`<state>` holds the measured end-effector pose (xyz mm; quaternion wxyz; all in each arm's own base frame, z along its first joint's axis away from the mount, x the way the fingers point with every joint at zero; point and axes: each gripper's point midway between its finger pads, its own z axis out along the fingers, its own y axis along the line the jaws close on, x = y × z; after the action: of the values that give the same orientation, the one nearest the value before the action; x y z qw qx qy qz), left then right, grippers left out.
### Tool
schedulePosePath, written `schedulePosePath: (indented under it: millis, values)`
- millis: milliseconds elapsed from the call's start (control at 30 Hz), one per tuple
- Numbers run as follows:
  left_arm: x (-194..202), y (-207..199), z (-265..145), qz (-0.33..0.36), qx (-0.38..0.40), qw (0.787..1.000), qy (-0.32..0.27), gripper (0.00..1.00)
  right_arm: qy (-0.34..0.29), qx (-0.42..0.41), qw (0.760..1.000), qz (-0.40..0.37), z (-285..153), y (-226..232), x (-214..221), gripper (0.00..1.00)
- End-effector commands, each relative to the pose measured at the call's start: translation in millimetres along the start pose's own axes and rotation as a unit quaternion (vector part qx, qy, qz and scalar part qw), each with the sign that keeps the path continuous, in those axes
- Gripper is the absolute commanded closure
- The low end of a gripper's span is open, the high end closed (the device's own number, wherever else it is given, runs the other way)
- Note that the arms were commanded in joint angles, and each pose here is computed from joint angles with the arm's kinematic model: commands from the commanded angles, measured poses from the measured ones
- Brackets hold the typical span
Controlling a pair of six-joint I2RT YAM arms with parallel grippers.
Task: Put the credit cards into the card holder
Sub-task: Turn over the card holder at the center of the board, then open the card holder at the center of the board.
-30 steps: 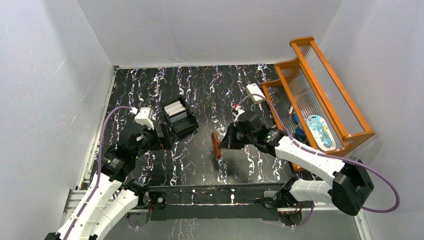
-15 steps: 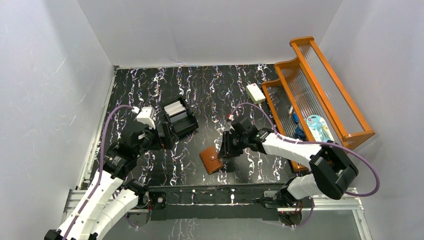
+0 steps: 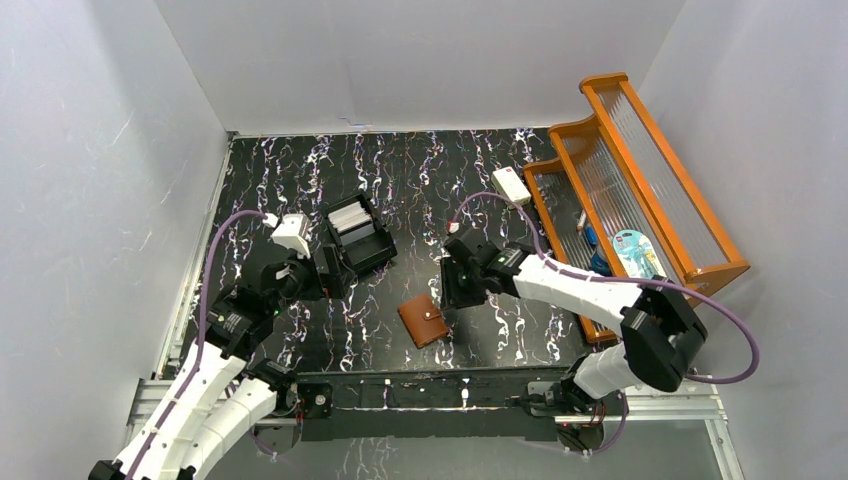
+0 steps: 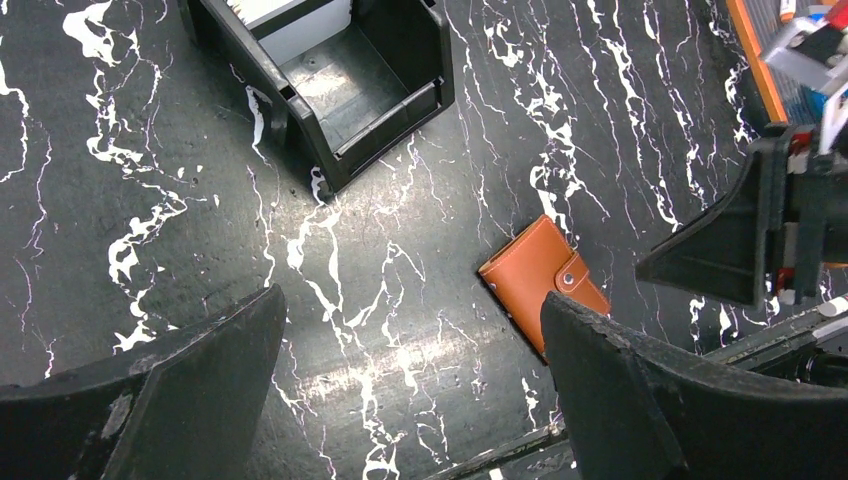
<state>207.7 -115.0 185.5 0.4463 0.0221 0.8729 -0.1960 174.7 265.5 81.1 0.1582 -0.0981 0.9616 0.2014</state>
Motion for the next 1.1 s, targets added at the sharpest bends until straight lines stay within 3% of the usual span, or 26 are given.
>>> schedulePosePath:
  millis: [0,533,867,967,1067]
  values:
    - [-6,0,-4,0.003,0.002,1.0,-0.018,0.01,-0.016,0.013,1.0,-0.011,2,20,-7,0.55]
    - [-9,0,-8,0.004,0.005,1.0,-0.029,0.01,0.004,0.049,0.997,-0.058,35,46,2,0.55]
    - [-10,0,-10,0.005,0.005,0.999,-0.033,0.01,0.042,0.103,0.991,-0.076,64,27,23,0.53]
    - [-10,0,-10,0.004,0.005,0.999,-0.033,0.01,0.043,0.123,0.988,-0.081,68,20,27,0.59]
    - [-9,0,-9,0.005,0.004,1.0,-0.03,0.01,0.038,0.128,0.987,-0.083,68,17,27,0.73]
